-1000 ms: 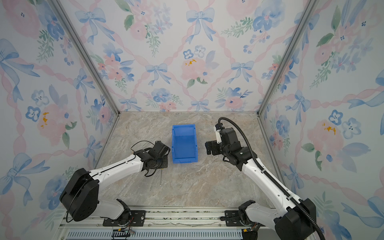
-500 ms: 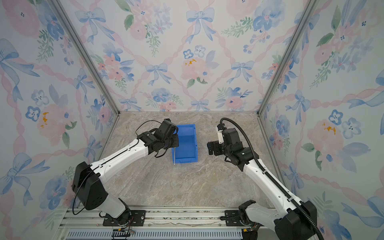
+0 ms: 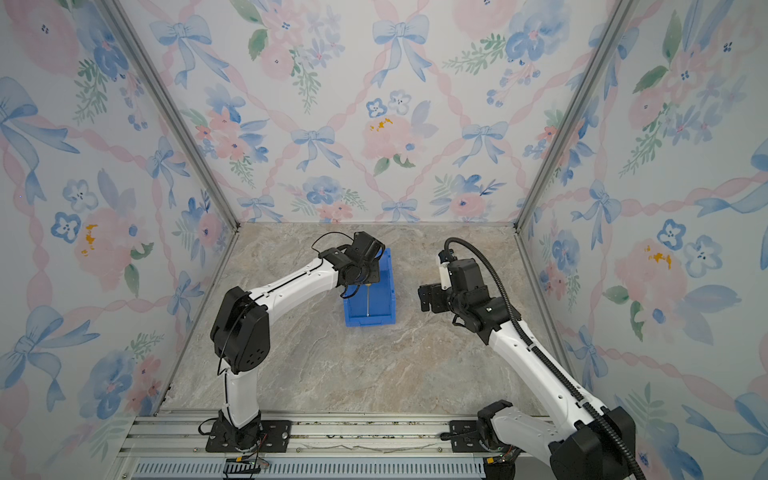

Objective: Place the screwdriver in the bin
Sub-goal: 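Carry the screwdriver with the left gripper over the blue bin and lower it inside, then open the left gripper to release the screwdriver into the blue bin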

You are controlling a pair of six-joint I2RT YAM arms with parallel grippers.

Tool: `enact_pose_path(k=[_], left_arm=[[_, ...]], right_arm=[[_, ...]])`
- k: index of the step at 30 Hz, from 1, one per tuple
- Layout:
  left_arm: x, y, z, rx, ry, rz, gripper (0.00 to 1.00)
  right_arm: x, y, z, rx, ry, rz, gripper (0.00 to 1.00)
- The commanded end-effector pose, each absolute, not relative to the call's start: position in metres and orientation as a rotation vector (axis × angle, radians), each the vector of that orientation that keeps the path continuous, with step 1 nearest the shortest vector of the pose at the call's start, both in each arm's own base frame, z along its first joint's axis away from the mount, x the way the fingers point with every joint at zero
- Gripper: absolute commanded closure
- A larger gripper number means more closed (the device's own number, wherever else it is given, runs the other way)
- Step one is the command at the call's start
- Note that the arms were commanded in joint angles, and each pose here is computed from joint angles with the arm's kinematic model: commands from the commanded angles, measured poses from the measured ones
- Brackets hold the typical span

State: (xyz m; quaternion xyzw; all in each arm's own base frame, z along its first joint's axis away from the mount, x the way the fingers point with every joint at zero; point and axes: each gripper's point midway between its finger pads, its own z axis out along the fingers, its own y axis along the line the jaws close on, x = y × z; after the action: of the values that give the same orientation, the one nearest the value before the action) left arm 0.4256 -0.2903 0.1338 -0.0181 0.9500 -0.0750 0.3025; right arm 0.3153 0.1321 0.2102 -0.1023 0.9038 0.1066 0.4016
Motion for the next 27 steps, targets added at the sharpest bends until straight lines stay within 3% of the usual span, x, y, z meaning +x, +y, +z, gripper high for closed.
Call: enact_pose_path(k=[1, 27], left_arm=[[0.437, -0.289, 0.130, -0.086, 2.498, -0.148, 1.00], [0.456, -0.291, 0.061, -0.150, 2.571, -0.044, 0.99]], right_arm=[[0.314, 0.127, 0.205, -0.259, 2.307, 0.250, 0.03], [0.312, 0.125, 0.200, -0.251, 2.313, 0.252, 0.03]])
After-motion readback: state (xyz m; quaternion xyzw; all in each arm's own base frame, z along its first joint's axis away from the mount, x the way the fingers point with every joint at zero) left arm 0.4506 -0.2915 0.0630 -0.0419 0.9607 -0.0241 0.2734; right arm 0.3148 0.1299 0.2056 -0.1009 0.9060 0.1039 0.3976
